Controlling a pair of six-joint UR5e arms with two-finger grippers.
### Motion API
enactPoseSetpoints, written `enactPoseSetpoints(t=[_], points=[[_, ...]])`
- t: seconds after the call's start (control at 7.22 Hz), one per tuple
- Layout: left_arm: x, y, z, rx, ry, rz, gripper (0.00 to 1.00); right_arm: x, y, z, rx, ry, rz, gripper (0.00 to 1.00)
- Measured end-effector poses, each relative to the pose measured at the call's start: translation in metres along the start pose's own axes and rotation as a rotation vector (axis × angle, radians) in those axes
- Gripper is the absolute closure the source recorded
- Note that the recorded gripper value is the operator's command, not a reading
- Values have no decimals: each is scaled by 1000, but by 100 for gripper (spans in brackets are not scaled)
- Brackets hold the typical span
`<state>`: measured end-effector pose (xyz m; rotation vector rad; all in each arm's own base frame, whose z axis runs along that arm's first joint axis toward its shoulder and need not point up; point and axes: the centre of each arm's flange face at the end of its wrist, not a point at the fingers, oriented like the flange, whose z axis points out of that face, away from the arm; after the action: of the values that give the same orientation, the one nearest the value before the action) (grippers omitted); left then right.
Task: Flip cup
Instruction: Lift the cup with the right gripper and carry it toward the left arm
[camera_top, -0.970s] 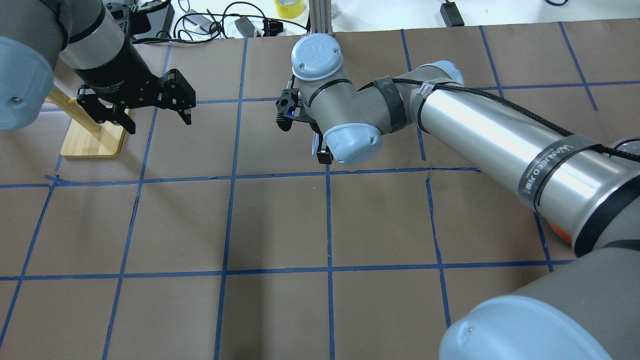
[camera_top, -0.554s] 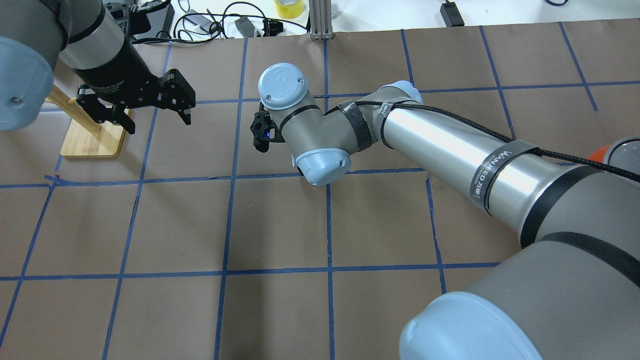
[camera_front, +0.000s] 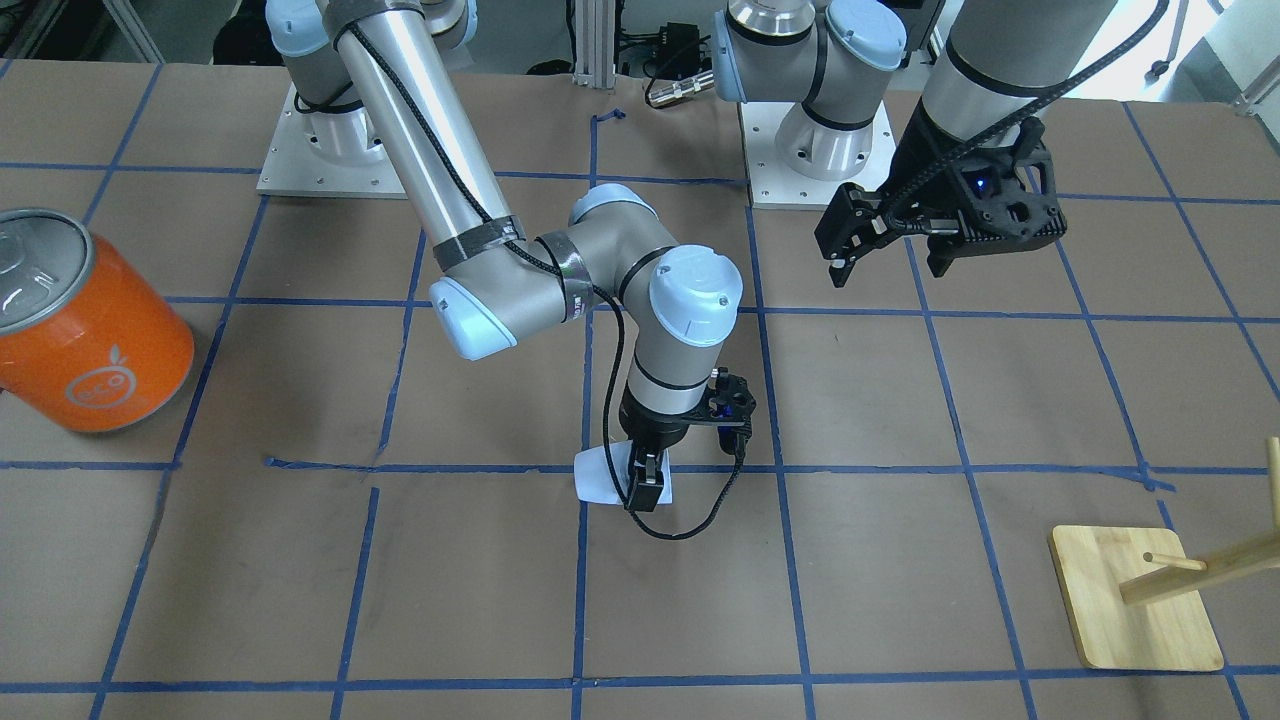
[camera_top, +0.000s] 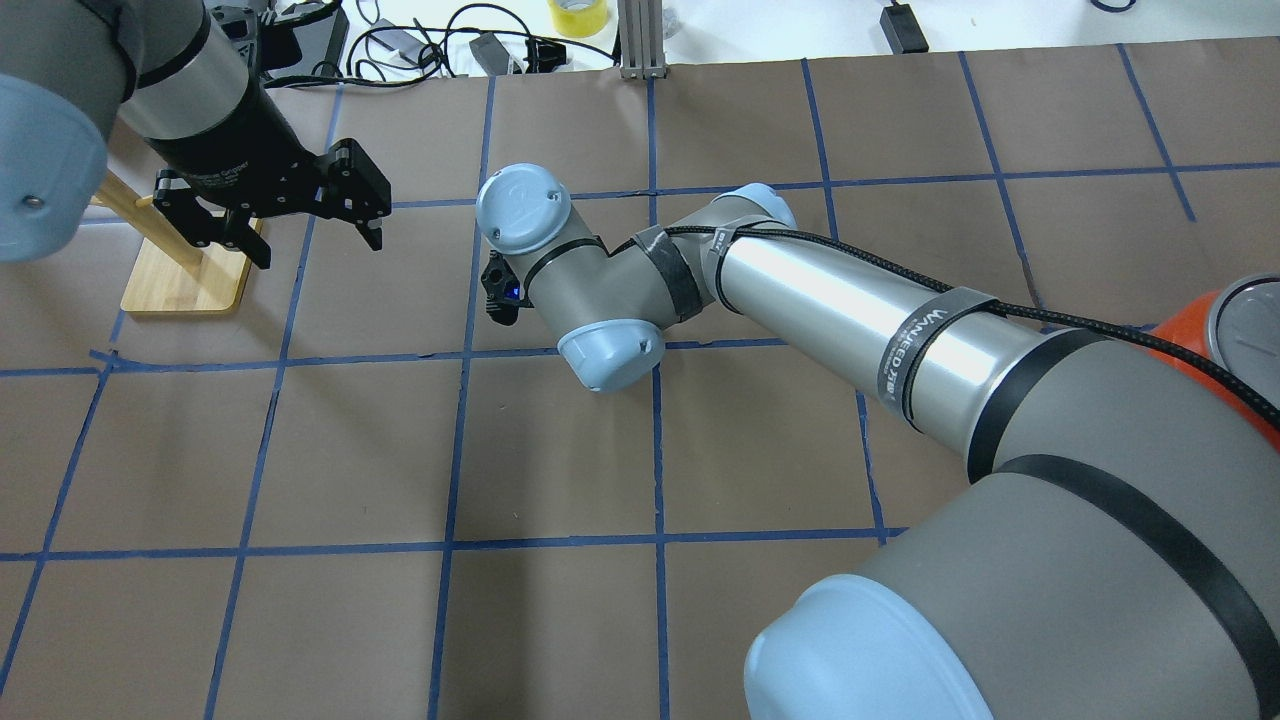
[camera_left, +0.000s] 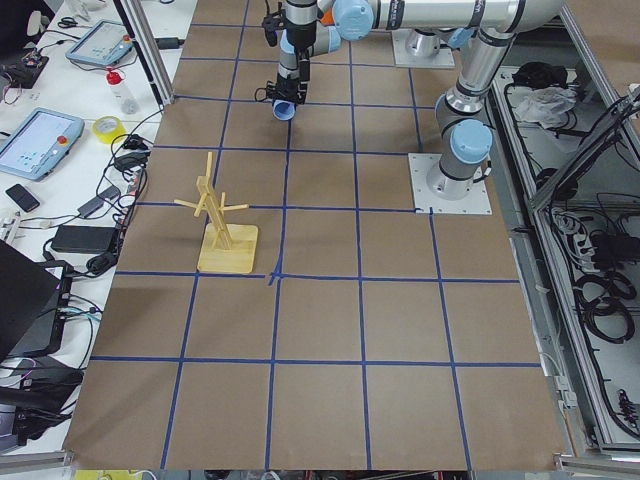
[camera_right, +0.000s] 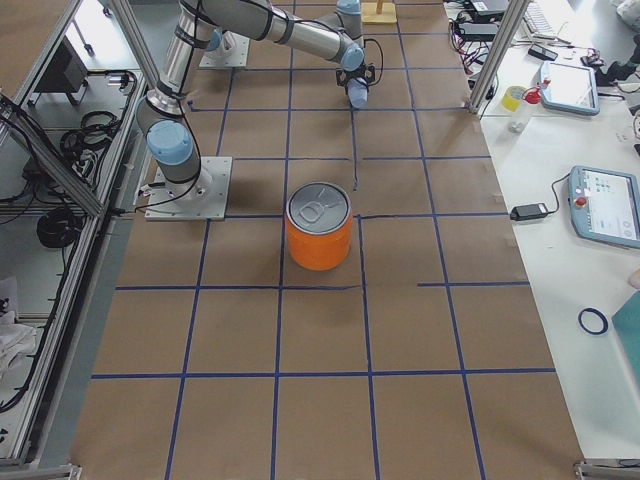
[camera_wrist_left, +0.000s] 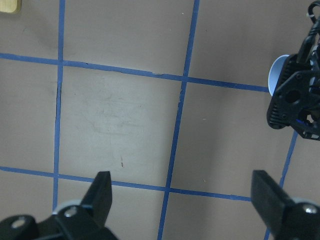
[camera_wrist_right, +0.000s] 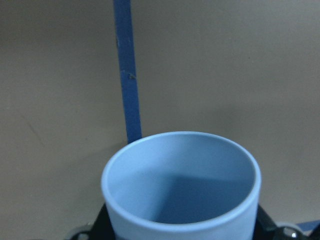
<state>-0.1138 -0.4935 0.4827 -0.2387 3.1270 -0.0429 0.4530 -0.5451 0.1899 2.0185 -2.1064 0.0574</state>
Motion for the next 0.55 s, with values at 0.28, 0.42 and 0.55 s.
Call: enactPoseSetpoints(t=[0.28,0.42,0.55], points=[[0,0,0,1,-1,0,0,-1,-1,3,-4,-3,-3,35],[0,0,0,1,-1,0,0,-2,0,5,-8,-2,3,0],[0,0,0,0,-1,0,0,-4,0,8,-9,-9,4,0]])
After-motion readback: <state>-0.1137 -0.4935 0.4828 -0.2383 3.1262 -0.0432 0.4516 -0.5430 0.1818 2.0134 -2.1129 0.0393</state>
